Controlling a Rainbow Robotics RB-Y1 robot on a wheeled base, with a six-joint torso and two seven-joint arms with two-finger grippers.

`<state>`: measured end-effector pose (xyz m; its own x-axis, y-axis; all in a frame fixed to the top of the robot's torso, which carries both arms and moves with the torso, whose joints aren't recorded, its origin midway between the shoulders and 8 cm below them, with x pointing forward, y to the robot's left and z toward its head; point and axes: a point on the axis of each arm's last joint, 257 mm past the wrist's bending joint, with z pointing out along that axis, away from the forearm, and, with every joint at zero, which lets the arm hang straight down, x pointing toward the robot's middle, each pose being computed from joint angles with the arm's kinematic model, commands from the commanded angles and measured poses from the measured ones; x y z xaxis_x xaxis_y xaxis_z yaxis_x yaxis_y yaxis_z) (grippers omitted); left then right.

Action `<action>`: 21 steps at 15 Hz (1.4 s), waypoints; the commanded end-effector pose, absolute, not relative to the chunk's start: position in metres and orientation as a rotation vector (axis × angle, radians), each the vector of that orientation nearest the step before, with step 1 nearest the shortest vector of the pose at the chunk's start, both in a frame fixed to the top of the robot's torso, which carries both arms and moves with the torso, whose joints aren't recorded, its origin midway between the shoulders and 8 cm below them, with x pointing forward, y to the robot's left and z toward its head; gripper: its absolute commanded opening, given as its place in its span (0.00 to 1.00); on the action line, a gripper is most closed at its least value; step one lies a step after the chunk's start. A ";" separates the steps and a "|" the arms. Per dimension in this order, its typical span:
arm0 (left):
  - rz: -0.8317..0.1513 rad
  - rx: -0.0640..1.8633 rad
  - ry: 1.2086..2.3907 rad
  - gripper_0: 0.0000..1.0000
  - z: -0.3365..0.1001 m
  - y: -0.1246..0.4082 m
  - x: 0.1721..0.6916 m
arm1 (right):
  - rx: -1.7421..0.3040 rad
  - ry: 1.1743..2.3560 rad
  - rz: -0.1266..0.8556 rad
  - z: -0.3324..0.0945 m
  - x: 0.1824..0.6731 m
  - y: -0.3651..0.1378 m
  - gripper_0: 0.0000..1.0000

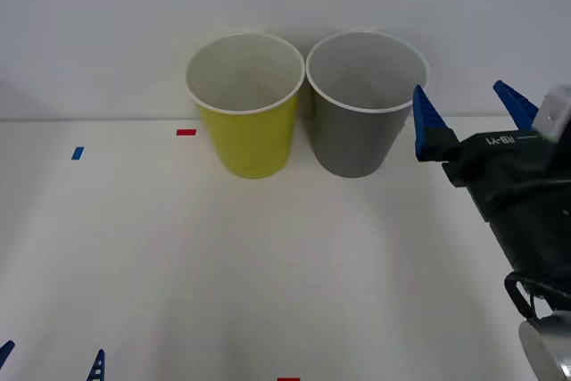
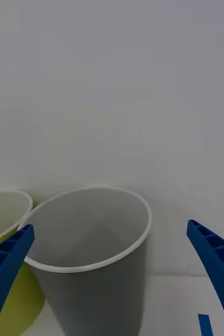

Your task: Put cans in the gray bin and PET bottles in the light green bin.

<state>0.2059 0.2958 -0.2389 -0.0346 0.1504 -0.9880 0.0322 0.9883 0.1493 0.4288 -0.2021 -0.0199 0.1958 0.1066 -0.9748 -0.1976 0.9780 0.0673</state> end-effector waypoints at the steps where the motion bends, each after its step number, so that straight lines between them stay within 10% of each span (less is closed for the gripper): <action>1: 0.095 0.142 1.604 1.00 -0.239 0.296 0.206 | -0.117 1.322 0.208 -0.062 0.420 -0.214 1.00; 10: 0.095 0.142 1.604 1.00 -0.239 0.296 0.206 | -0.197 1.273 0.209 -0.141 0.355 -0.258 1.00; 21: 0.095 0.142 1.604 1.00 -0.239 0.296 0.206 | -0.033 1.573 0.194 -0.230 0.256 -0.309 1.00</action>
<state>0.2059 0.2958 -0.2389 -0.0345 0.1504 -0.9880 0.0322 0.9883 0.1493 0.2641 -0.3079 -0.2243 0.0080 0.0965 -0.9953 -0.1526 0.9838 0.0941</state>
